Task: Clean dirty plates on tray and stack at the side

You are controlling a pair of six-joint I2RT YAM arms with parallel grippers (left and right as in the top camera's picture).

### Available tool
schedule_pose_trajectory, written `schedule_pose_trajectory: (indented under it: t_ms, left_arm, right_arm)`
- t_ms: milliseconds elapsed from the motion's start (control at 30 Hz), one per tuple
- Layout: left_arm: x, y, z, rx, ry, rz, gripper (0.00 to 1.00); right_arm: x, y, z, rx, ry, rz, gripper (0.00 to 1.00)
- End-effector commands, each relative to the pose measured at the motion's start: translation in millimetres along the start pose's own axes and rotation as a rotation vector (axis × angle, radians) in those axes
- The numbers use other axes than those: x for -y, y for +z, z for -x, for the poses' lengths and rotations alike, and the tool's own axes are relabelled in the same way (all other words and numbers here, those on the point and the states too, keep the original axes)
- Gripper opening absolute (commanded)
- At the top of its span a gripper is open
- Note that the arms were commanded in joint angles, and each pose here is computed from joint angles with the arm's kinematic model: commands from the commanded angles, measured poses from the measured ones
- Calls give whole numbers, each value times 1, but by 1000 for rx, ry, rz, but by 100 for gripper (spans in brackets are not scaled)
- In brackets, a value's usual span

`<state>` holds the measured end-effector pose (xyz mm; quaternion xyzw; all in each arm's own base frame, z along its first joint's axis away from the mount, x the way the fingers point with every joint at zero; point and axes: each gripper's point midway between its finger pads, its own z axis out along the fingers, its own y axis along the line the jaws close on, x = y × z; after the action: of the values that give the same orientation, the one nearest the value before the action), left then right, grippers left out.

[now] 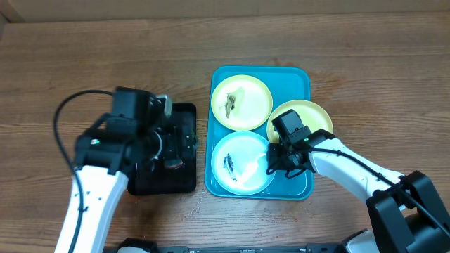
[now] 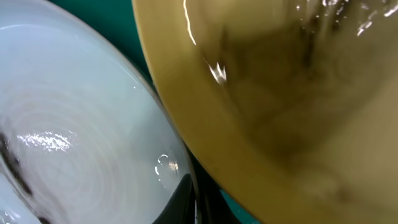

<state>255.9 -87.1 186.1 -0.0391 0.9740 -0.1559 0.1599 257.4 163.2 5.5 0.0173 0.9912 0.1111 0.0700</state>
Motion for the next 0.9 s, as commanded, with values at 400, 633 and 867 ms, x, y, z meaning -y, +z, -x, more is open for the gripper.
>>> schedule_pose_trajectory:
  t_ms: [400, 633, 867]
  left_arm:
    - [-60, 101, -6, -109, -189, 265, 83]
    - [-78, 140, -12, -187, -198, 335, 41]
    - [-93, 161, -14, -208, -211, 400, 4]
  right_arm:
    - [24, -2, 21, 112, 80, -134, 4]
    - [25, -2, 20, 110, 80, -138, 4]
    - [26, -2, 19, 109, 79, -144, 4]
